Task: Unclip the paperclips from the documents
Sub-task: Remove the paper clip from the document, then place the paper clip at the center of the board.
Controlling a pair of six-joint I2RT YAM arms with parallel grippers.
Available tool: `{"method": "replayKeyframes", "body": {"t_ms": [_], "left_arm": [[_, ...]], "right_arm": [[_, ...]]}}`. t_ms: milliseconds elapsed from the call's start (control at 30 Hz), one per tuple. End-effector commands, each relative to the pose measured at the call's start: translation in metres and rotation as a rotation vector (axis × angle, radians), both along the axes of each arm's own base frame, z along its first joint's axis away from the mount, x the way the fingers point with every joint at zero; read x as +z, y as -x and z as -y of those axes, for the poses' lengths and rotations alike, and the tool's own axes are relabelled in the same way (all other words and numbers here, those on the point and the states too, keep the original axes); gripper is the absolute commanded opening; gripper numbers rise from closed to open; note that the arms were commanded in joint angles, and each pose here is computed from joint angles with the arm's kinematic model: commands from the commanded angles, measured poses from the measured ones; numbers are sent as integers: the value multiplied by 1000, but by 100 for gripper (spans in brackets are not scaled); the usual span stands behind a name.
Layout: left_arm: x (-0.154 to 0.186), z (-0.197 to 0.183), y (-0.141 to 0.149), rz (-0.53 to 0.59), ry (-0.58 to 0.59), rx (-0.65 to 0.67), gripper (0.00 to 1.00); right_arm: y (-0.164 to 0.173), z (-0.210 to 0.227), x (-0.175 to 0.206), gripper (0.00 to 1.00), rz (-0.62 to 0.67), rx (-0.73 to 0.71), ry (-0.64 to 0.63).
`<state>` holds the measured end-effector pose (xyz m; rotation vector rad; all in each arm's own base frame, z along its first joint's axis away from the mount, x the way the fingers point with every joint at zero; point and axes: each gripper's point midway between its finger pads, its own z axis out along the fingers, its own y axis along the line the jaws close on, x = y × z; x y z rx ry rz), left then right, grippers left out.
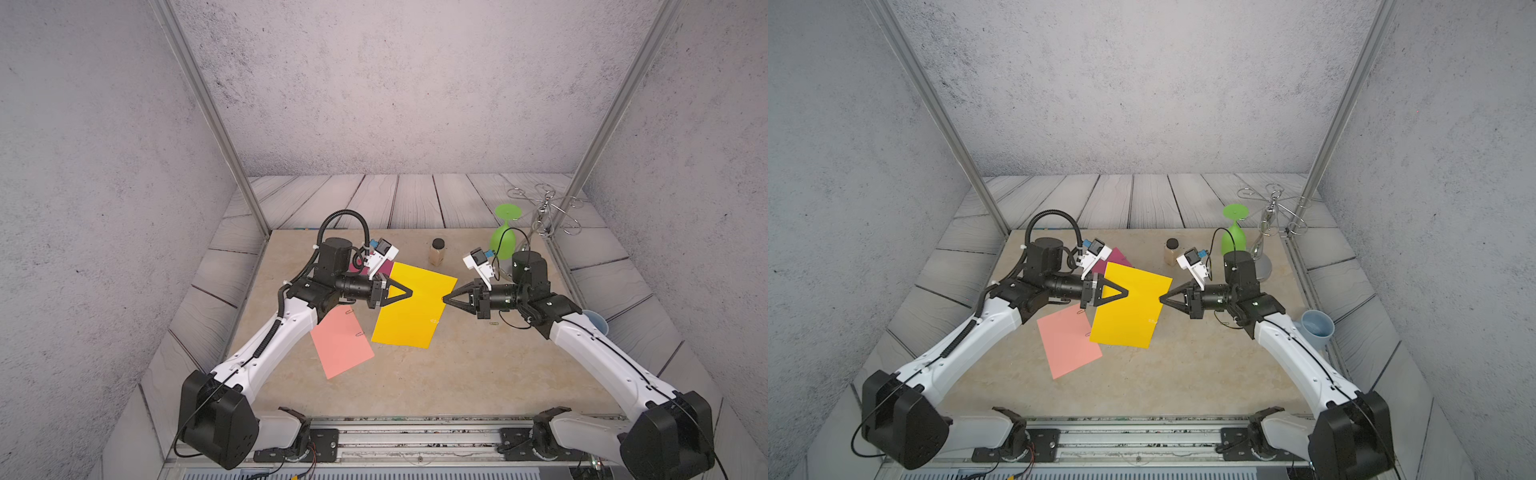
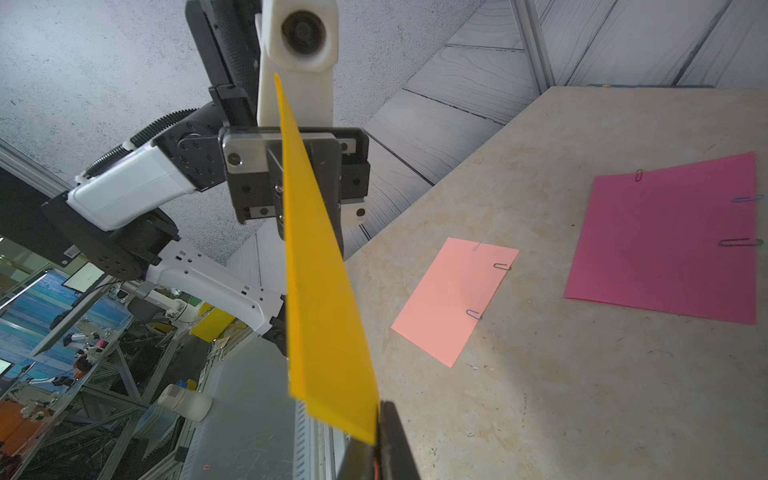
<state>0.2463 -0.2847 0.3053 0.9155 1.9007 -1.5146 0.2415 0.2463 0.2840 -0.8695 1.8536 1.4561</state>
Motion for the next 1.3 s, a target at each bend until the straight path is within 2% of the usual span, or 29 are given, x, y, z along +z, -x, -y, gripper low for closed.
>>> {"method": "replayKeyframes", "body": {"t_ms": [0, 467, 600, 667, 867, 1033, 1167, 1267], "left_arm": [[7, -7, 1, 36, 14, 11, 0], [6, -10, 2, 37, 6, 21, 0], [3, -12, 0, 38, -8, 34, 0], [0, -13, -2, 36, -22, 50, 0], [-16, -14, -11, 13, -69, 92, 0], [-21, -15, -13, 7, -87, 106, 0], [-24, -17, -13, 11, -99, 113, 0], [-25, -17, -13, 15, -100, 117, 0]], "right_arm": [[-3, 3, -4, 8, -12, -16, 17], [-3, 12, -8, 7, -17, -41, 34], [-15, 26, -18, 3, -47, -130, 59], [-27, 39, -31, 0, -95, -219, 97], [-63, 85, -90, 0, -286, -498, 235], [-79, 125, -136, 0, -420, -698, 349], [-80, 145, -177, 0, -555, -754, 454], [-78, 153, -203, 0, -634, -779, 485]]}}
